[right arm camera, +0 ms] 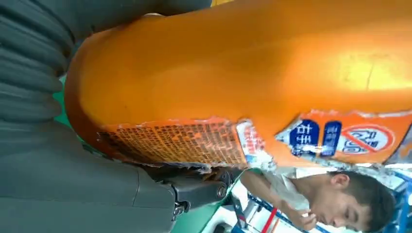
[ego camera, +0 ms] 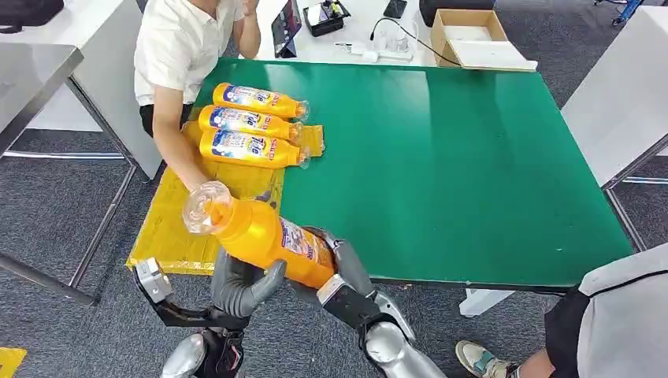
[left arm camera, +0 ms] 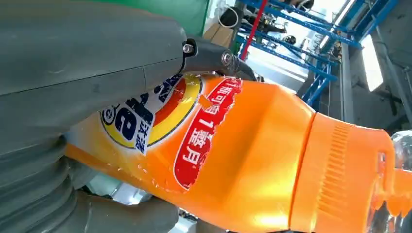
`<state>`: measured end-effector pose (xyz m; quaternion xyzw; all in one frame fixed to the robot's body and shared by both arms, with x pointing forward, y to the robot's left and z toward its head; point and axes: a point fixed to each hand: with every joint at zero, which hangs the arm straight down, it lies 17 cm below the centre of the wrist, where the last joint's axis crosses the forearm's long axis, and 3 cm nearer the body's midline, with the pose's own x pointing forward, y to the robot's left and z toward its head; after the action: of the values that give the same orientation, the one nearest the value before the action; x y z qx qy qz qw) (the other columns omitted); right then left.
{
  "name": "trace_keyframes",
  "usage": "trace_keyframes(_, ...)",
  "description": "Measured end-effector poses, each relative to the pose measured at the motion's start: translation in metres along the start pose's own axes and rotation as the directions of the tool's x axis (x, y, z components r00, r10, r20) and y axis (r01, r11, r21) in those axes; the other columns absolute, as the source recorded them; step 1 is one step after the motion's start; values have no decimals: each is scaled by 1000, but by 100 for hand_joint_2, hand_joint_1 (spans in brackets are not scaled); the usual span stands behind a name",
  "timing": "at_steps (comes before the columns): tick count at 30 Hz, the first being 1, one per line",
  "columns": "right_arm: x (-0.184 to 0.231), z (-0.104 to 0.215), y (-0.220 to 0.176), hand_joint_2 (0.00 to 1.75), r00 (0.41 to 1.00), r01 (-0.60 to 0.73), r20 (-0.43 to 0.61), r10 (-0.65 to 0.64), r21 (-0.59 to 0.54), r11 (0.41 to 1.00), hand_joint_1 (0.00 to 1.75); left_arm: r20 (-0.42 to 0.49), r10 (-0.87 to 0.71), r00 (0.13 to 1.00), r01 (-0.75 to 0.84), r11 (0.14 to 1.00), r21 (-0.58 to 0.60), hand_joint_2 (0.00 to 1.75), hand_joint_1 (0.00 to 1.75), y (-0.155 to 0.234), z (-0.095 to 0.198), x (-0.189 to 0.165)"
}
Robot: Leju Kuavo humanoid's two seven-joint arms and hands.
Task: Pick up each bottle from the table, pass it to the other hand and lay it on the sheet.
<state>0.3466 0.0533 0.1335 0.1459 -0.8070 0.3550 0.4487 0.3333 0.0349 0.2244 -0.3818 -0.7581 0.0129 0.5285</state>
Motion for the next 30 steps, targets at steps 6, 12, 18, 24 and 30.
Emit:
trace_keyframes(6, -2, -1, 5, 175, 1000, 2, -5, -2, 18, 1000, 175, -12, 3, 1000, -3, 1000, -2, 175, 175, 2, 0, -4)
trace_keyframes(12, -3, -3, 7, 175, 1000, -4, -5, 4, 34, 999, 175, -24, 8, 1000, -9, 1000, -24, 175, 175, 1, -1, -8)
trace_keyframes(18, -5, -2, 8, 175, 1000, -5, -10, 5, 40, 999, 175, -32, 7, 999, -7, 1000, -22, 175, 175, 3, -1, -11)
trace_keyframes(24, -8, -1, 12, 175, 1000, 5, -20, -3, 55, 998, 0, -29, 29, 999, -30, 999, -34, 175, 175, 1, -1, -10)
trace_keyframes(30, -9, 3, 29, 175, 998, 45, -38, -41, 115, 992, 0, -52, 87, 995, -88, 996, -21, 175, 175, 6, -1, -10)
